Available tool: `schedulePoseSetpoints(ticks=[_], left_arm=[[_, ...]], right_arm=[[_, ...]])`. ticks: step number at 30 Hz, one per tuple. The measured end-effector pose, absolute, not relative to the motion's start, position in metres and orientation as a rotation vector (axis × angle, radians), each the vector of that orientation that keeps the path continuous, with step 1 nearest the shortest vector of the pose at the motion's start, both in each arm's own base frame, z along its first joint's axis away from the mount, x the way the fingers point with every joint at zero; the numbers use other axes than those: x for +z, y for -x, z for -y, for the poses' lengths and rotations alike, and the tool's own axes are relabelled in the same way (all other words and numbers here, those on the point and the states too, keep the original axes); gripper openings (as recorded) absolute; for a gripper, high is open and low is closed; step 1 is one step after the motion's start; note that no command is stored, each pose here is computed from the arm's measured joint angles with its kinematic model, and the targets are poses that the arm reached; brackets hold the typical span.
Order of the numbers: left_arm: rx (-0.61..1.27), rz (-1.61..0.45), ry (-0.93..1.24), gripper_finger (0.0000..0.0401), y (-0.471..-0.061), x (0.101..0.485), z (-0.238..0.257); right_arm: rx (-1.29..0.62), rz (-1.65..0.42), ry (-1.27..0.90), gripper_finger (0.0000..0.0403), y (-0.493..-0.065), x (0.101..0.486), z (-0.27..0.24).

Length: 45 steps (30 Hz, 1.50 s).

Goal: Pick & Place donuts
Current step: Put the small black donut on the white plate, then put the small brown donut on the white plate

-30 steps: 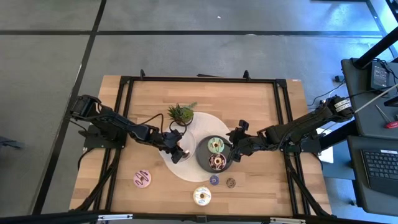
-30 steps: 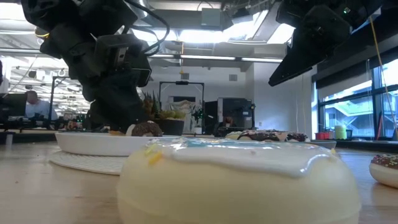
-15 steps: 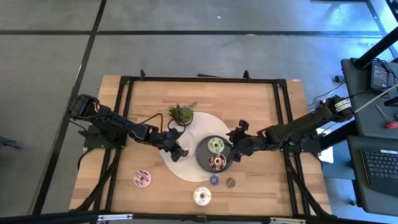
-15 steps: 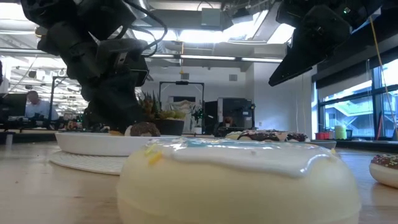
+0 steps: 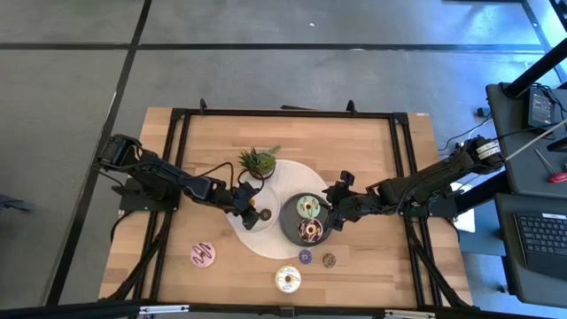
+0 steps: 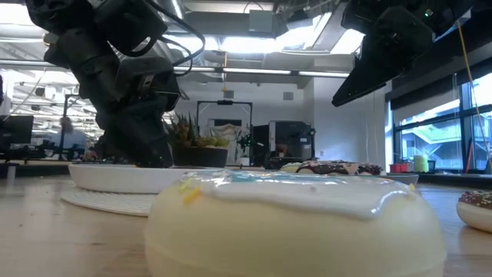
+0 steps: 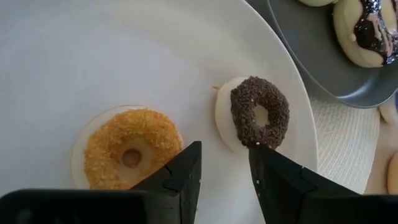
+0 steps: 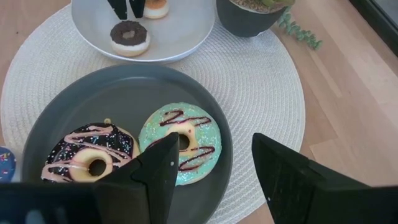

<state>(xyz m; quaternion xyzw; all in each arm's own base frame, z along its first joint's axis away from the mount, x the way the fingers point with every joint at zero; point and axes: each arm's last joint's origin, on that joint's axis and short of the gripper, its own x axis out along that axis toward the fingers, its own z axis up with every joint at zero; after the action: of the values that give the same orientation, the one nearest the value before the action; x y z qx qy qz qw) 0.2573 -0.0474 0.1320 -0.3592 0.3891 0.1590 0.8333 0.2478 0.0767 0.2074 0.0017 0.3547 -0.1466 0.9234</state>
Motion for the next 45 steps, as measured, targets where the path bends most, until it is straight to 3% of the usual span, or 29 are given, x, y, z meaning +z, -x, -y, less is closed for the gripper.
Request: schedulePoseSetpoints(ticks=[17, 22, 33, 45], left_arm=[[0.258, -0.77, 0.732, 0.0128, -0.276, 0.155, 0.053], [0.151, -0.744, 0.693, 0.0129, -0.283, 0.166, 0.062], [-0.077, -0.4, 0.355, 0.0129, -0.292, 0.195, 0.097], [-0.17, -0.351, 0.357, 0.0129, -0.285, 0.201, 0.122]], right_arm=[[-0.301, -0.728, -0.003, 0.0204, -0.248, 0.207, -0.077], [-0.298, -0.73, -0.001, 0.0204, -0.248, 0.207, -0.077], [0.075, -0.85, -0.11, 0.0204, -0.243, 0.205, -0.097], [0.154, -0.618, -0.041, 0.0204, -0.248, 0.225, -0.124]])
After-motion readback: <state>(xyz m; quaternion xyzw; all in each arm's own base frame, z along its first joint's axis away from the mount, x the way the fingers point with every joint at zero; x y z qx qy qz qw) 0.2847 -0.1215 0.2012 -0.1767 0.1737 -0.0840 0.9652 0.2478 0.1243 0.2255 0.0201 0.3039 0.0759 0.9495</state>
